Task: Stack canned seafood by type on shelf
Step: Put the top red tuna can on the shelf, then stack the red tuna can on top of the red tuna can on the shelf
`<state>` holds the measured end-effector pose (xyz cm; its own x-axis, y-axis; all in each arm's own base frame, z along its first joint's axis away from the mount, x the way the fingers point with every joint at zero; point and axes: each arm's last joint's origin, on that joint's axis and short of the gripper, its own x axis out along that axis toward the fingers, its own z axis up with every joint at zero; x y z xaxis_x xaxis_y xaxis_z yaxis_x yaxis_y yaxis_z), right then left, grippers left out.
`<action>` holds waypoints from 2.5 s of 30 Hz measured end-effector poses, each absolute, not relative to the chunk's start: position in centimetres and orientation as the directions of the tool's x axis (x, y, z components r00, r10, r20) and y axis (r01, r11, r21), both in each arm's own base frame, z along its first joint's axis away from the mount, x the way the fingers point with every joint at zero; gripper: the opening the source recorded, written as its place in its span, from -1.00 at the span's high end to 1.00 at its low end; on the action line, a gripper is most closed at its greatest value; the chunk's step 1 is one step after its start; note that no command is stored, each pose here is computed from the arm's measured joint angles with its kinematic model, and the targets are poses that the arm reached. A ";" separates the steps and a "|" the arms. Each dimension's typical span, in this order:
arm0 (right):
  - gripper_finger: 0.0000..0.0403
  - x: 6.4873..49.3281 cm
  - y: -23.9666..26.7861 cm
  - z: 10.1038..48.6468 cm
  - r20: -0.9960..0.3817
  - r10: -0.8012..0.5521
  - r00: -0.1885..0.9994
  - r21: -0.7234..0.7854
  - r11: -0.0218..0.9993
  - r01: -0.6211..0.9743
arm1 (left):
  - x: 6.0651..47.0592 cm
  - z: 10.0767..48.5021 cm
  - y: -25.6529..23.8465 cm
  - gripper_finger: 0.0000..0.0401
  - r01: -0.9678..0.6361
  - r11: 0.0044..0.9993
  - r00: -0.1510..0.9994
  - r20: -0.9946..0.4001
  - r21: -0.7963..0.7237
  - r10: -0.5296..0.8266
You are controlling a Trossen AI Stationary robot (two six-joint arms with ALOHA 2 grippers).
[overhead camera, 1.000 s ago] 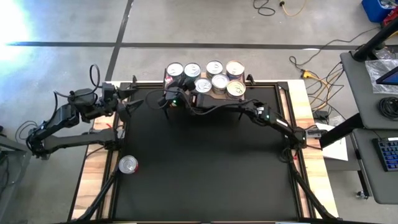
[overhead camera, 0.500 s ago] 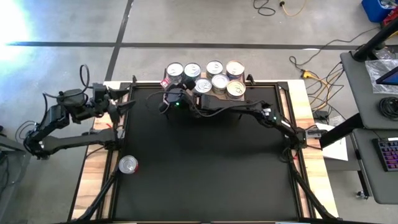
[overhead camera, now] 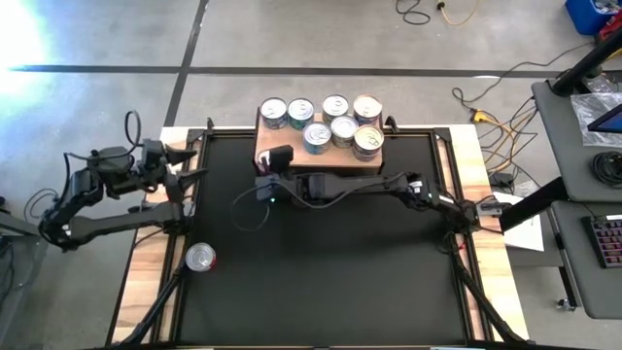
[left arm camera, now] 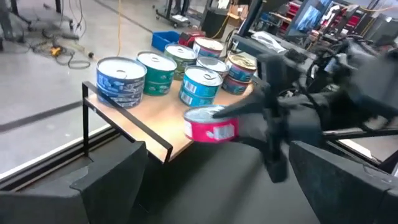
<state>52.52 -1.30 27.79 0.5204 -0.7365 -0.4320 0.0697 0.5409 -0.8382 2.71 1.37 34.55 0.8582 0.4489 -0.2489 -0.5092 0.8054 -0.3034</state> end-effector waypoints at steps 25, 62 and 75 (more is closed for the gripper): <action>-0.51 54.5 -4.2 24.6 -0.403 -0.758 0.512 -0.836 0.533 0.131 | -0.2 31.8 -0.2 -0.83 -0.326 0.865 0.939 -0.239 -0.382 0.248; -0.71 49.6 1.3 31.1 -0.550 -0.633 0.545 -0.454 0.774 0.441 | 3.0 28.3 -0.1 -0.81 -0.167 0.822 0.920 -0.386 -0.544 -0.069; -0.70 45.4 8.5 31.0 -0.589 -0.687 0.426 -0.480 0.721 0.499 | 7.0 26.1 0.9 -0.80 -0.188 0.814 0.825 -0.538 -0.550 -0.173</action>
<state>45.38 8.55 30.98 0.4255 -0.6867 -0.5893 0.4993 0.7213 -0.4800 7.05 0.88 26.07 0.8251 -0.1733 -0.5377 -0.1876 0.8138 -0.5501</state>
